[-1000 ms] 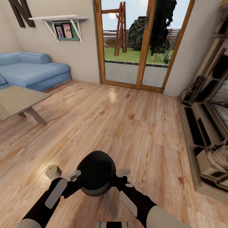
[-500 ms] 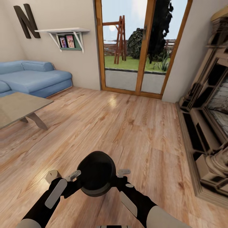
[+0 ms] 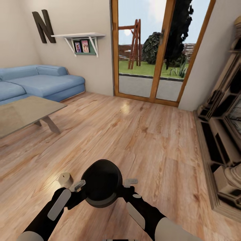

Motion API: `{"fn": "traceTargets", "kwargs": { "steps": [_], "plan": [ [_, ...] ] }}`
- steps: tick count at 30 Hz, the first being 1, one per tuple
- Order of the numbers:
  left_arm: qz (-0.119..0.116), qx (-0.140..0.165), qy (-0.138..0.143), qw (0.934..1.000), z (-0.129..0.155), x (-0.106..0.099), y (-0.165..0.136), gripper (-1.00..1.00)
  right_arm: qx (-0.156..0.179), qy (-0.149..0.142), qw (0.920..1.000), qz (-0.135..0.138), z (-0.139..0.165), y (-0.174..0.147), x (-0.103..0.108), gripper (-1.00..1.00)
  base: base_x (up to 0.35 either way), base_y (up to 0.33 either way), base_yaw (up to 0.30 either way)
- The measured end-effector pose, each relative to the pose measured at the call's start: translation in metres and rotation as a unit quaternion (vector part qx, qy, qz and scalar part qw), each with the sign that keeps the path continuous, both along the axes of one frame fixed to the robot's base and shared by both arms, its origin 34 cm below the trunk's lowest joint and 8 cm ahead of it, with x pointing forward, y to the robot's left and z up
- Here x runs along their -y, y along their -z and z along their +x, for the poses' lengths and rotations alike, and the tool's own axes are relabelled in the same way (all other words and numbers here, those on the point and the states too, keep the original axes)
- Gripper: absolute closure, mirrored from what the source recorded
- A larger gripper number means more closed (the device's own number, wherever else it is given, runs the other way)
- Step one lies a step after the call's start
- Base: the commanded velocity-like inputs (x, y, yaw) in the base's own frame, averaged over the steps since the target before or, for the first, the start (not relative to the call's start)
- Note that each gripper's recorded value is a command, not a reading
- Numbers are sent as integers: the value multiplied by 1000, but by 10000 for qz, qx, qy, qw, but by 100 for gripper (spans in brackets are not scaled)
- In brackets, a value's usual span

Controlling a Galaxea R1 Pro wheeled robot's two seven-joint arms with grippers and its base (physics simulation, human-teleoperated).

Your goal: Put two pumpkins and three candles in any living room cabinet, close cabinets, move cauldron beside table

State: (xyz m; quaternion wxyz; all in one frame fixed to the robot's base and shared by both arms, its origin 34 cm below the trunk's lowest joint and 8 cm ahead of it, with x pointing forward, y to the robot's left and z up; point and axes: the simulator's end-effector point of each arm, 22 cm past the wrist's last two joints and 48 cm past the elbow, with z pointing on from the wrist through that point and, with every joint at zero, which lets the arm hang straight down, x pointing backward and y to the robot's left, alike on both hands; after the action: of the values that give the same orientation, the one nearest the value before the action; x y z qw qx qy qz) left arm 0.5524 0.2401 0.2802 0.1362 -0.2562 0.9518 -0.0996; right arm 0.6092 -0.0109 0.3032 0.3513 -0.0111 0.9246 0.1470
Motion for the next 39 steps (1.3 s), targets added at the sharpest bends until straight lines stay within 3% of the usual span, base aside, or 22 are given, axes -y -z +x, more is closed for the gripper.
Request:
{"fn": "traceTargets", "kwargs": {
  "steps": [16,29,39],
  "plan": [
    [-10,15,28,10000,0,2,-1,100,10,2,10000,-15,0,-1,1,100,-339,39,109],
    [-10,49,30,10000,2,2,-5,100,44,-1,10000,-14,2,-4,1,100,-296,202,254],
    [-16,74,22,10000,3,1,-7,100,84,-16,10000,-24,3,-7,0,100,-141,265,262]
  ]
}}
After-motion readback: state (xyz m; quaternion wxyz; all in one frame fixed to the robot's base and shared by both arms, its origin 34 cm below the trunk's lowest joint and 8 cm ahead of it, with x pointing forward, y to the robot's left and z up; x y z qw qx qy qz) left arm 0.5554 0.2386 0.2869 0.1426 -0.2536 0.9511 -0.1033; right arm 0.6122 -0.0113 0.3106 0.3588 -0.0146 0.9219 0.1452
